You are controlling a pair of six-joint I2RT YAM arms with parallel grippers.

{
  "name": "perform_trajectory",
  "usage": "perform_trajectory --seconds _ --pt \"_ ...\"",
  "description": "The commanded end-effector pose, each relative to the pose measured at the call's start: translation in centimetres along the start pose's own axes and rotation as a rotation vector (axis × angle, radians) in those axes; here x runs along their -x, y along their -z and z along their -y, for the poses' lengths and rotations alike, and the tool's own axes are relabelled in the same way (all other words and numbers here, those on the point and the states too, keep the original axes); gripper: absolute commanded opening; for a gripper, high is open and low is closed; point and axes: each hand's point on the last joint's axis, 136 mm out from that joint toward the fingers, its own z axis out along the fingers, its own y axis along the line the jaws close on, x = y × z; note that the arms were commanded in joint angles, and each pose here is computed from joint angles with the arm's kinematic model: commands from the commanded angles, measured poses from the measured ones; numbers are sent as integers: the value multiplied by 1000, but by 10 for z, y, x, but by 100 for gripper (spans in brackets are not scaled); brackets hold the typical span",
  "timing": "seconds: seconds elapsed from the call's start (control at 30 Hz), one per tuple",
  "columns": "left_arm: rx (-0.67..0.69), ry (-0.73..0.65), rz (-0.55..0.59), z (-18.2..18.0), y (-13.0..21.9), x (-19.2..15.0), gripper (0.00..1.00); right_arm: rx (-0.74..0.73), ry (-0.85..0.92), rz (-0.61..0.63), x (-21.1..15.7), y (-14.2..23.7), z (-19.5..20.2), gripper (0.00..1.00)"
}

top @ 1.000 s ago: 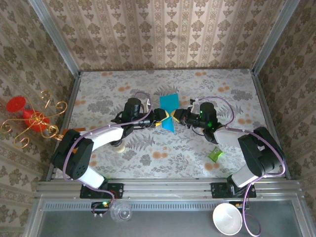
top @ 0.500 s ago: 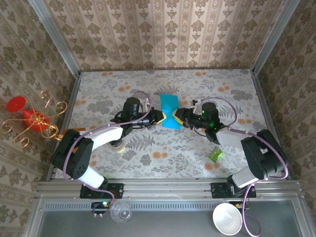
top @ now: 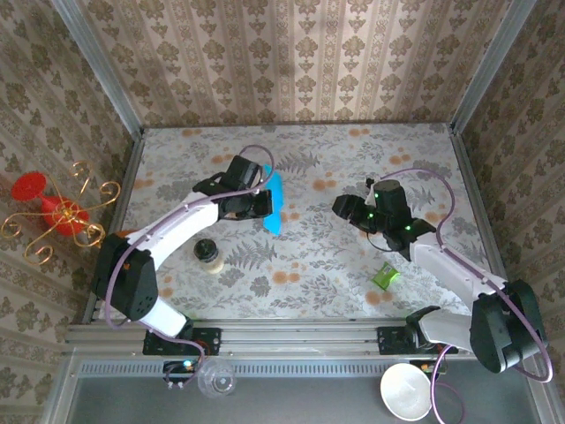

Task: Fold a paper plane with a square sheet of paper (pick it up from the middle)
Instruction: Turn over the paper at the center of the table.

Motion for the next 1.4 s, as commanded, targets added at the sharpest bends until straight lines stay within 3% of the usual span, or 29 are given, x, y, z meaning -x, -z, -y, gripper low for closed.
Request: perform_trajectory --seconds 0.0,0.13,0.37,0.47,0.57,0.7,0.8,1.0,1.23,1.37 --pt "421 -243 -73 -51 34 -15 6 -130 39 7 -1 6 24 57" --pt "630 -343 -64 -61 41 -3 6 -157 30 10 -2 6 31 57" --pt "772 -411 -103 -55 6 -5 7 -221 -42 47 -1 13 56 57" --pt "679 -368 -120 -37 -28 -15 8 -237 -75 60 -2 17 67 57" --pt "469 -286 -169 -6 -66 -33 11 -250 -85 60 -4 19 73 57" --pt "208 -183 -198 31 -88 -48 27 -257 -73 43 -6 19 74 57" --pt "112 -133 -174 38 -82 -42 37 -234 -55 8 -8 14 68 57" --pt "-37 11 -85 22 -49 -21 50 -157 24 -97 -27 -17 27 53" --pt "-3 146 -18 -35 -22 -15 62 -54 137 -274 -84 -82 -45 41" --pt "10 198 4 -56 -13 -19 69 -31 153 -337 -110 -112 -66 37"
